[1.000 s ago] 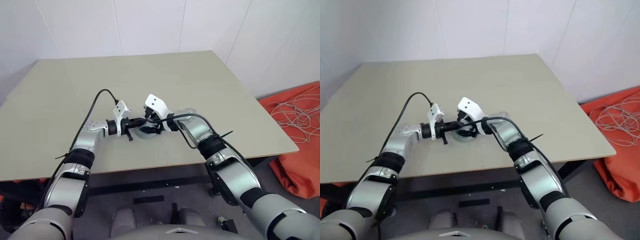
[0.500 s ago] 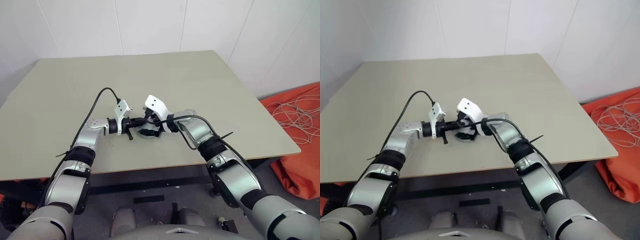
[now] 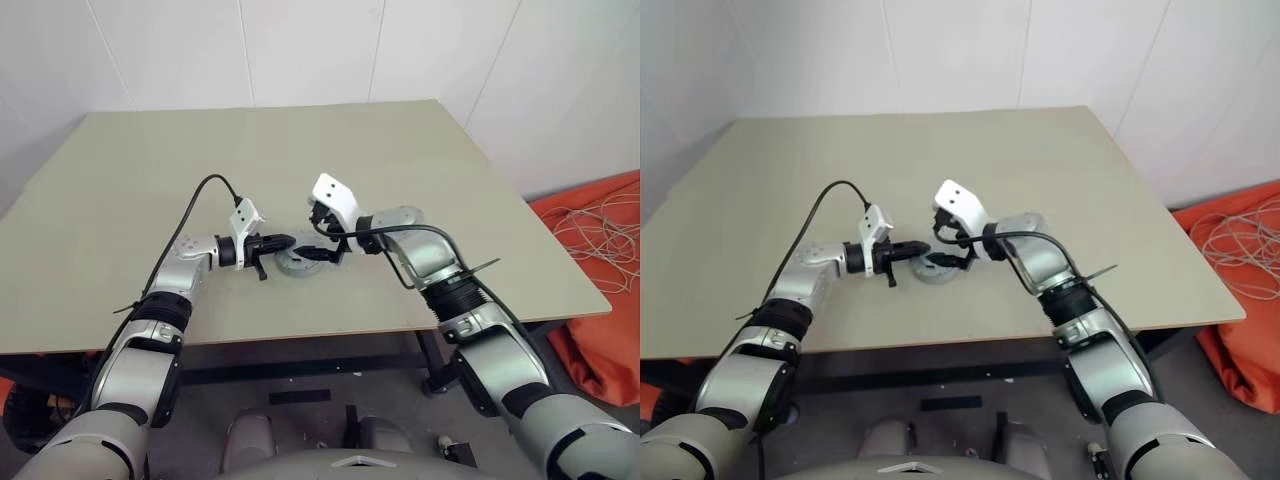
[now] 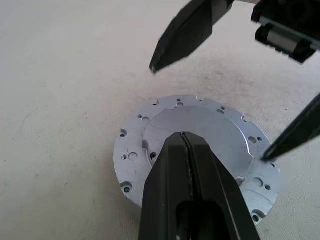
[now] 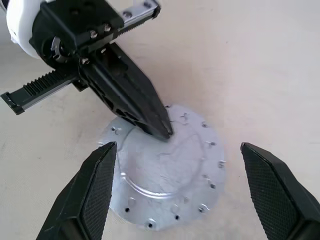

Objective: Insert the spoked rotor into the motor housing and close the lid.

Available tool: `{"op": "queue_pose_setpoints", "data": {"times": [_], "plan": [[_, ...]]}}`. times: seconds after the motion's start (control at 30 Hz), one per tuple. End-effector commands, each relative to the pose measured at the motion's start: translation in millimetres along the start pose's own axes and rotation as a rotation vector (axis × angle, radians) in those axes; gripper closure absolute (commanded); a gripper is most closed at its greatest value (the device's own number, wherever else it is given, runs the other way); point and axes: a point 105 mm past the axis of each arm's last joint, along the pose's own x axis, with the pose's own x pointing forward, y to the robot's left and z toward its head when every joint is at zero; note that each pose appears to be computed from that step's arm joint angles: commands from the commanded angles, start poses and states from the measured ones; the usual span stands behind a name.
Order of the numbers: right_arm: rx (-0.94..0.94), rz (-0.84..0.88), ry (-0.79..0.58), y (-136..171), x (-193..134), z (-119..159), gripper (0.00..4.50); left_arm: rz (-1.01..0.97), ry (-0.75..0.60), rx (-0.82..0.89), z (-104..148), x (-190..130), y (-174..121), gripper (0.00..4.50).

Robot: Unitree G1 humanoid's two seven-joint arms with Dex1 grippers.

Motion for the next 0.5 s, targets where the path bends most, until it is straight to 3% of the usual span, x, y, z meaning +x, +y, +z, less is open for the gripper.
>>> {"op": "queue_pose_setpoints", "data": {"times": [0.03, 0.23, 0.5], "plan": [[0.011, -0.037, -0.033, -5.1, -18.0, 6.1, 0.03, -0.010, 0.006, 0.008, 1.3, 1.4, 0.4, 4.50], [0.270, -0.080, 0.013, -10.2, -40.5, -13.6, 0.03, -0.027, 0.004, 0.010, 1.5, 3.2, -2.1, 4.50], [0.851, -0.016, -0.004, 4.2, -39.3, -7.3, 0.03, -0.034, -0.006, 0.013, 2.9, 5.4, -3.3, 4.50]]}}
